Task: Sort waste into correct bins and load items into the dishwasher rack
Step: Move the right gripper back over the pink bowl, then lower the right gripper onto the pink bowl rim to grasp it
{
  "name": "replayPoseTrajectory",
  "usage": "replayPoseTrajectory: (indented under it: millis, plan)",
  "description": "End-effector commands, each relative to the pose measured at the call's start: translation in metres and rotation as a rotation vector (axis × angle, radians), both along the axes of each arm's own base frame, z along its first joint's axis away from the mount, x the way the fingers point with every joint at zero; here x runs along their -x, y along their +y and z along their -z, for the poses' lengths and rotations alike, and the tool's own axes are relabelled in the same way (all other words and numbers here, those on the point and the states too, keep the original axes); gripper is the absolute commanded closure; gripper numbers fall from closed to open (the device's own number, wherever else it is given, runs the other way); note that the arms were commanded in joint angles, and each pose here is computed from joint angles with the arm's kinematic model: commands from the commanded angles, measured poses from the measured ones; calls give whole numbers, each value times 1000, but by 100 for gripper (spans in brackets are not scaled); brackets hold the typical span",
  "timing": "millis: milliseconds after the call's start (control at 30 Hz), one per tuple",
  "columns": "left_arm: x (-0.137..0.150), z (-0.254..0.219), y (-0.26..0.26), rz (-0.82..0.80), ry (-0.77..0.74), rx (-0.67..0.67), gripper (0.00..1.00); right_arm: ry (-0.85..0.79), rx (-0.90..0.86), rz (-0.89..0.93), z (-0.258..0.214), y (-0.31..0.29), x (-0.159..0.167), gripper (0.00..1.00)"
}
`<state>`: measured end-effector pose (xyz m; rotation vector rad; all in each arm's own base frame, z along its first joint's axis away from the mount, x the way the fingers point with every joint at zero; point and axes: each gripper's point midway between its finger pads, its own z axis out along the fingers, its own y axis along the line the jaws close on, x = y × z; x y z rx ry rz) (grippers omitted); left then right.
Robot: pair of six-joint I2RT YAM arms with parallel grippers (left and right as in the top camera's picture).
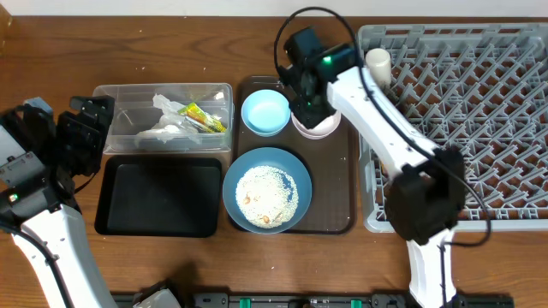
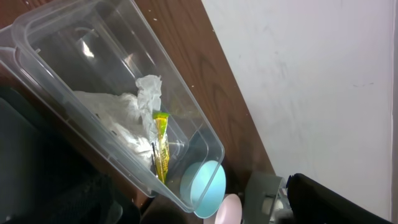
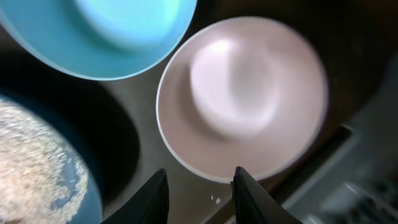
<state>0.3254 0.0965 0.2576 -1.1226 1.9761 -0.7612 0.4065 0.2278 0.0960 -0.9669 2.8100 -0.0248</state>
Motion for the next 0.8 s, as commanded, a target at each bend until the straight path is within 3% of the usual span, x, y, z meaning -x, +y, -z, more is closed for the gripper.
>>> replayPoseTrajectory:
  millis: [0,300,767]
  plan:
    - [0,-3,1,0,-8,4,9,31,32,6,24,1,-1,67]
    - [0,-3,1,0,-8,4,9,69,55,3,64,5,-5,68]
    - [0,-3,1,0,-7,4,9,154,191,88,64,-37,12,70]
